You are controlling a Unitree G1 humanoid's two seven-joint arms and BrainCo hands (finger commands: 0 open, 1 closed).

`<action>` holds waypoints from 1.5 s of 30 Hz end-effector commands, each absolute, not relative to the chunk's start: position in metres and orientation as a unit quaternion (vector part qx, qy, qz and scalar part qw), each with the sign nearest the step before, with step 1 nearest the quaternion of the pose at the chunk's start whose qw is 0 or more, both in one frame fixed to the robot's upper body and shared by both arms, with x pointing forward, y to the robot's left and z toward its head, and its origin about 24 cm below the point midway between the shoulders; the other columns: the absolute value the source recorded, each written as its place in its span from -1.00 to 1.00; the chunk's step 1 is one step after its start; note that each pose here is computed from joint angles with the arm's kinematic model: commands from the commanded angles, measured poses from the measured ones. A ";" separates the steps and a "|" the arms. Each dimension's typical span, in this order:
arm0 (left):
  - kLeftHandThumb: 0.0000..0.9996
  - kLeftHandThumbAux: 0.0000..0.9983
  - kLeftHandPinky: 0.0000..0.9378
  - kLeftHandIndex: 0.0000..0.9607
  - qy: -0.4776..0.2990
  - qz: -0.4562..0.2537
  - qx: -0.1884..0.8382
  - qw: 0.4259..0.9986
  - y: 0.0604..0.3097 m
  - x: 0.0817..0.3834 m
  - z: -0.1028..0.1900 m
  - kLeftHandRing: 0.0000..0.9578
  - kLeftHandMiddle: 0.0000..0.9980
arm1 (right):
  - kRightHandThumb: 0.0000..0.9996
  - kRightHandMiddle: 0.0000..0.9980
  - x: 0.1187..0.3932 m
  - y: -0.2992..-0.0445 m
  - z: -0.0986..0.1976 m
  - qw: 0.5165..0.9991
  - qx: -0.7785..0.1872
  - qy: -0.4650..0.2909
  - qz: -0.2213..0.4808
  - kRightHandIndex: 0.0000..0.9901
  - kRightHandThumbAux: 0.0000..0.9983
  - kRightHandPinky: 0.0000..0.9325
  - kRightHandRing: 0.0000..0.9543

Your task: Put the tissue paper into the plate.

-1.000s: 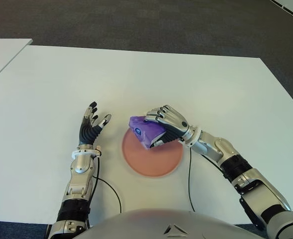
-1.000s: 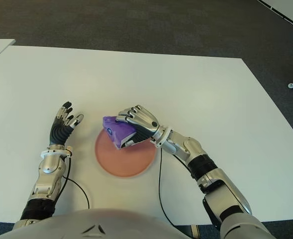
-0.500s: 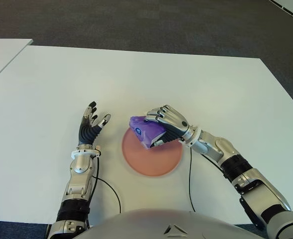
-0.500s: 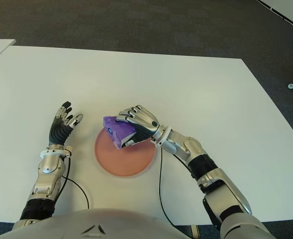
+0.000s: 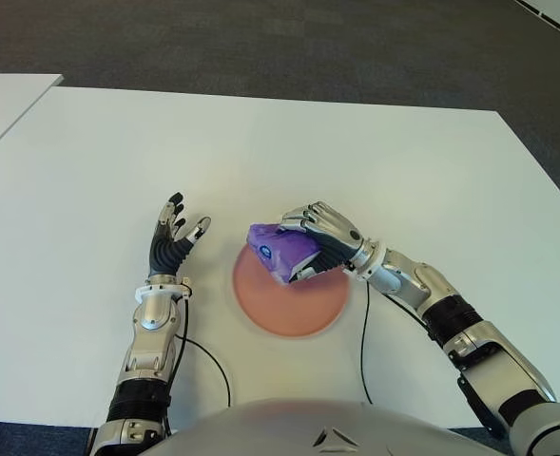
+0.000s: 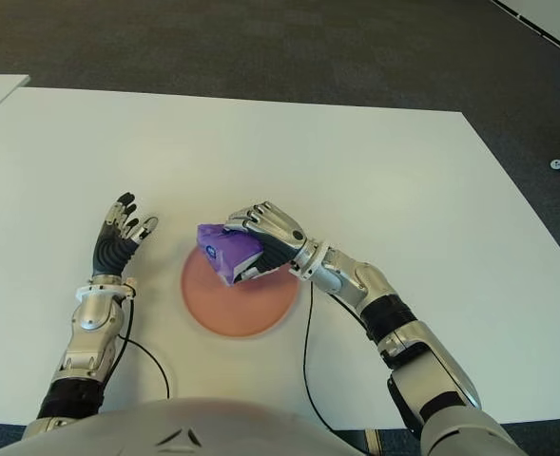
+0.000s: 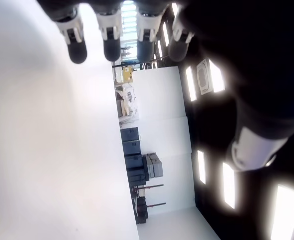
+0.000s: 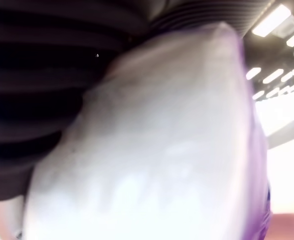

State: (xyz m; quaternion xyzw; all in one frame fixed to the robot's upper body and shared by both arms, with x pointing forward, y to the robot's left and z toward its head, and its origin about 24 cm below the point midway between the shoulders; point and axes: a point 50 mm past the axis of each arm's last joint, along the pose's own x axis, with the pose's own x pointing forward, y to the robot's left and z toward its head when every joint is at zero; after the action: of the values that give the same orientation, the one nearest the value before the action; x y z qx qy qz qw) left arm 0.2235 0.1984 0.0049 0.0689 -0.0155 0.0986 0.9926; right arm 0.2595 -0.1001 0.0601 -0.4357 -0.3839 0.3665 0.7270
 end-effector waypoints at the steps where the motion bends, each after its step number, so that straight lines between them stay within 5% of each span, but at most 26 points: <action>1: -1.00 0.21 -1.00 -1.00 -0.010 0.095 0.073 0.993 0.199 0.225 0.004 -1.00 -1.00 | 0.71 0.07 0.252 -0.101 0.048 0.722 -0.430 -0.363 0.402 -0.20 0.36 0.76 0.75; 24: -1.00 0.19 -1.00 -1.00 -0.004 0.085 0.072 0.994 0.199 0.229 0.004 -1.00 -1.00 | 0.71 0.08 0.244 -0.102 0.046 0.729 -0.412 -0.342 0.427 -0.19 0.36 0.68 0.70; 36: -1.00 0.18 -1.00 -1.00 -0.002 0.080 0.073 0.994 0.199 0.229 0.004 -1.00 -1.00 | 0.70 0.11 0.242 -0.106 0.050 0.721 -0.424 -0.325 0.441 -0.16 0.35 0.44 0.48; 39: -1.00 0.19 -1.00 -1.00 -0.003 0.081 0.072 0.994 0.199 0.229 0.004 -1.00 -1.00 | 0.54 -0.04 0.244 -0.108 0.055 0.681 -0.472 -0.313 0.465 -0.17 0.40 0.06 0.09; 41: -1.00 0.20 -1.00 -1.00 -0.003 0.082 0.071 0.994 0.199 0.229 0.004 -1.00 -1.00 | 0.01 -0.44 0.244 -0.108 0.055 0.650 -0.506 -0.301 0.480 -0.48 0.25 -0.47 -0.44; 45: -1.00 0.20 -1.00 -1.00 -0.003 0.082 0.070 0.994 0.199 0.230 0.004 -1.00 -1.00 | -0.35 -0.78 0.244 -0.108 0.056 0.623 -0.539 -0.290 0.487 -0.76 0.13 -0.86 -0.85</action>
State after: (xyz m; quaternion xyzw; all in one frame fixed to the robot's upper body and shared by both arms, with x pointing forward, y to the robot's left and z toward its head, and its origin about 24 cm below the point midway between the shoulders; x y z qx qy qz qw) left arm 0.2305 0.1982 0.0074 0.0711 -0.0139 0.0851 0.9937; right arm 0.2473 -0.0996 0.0754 -0.4833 -0.3537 0.4552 0.6589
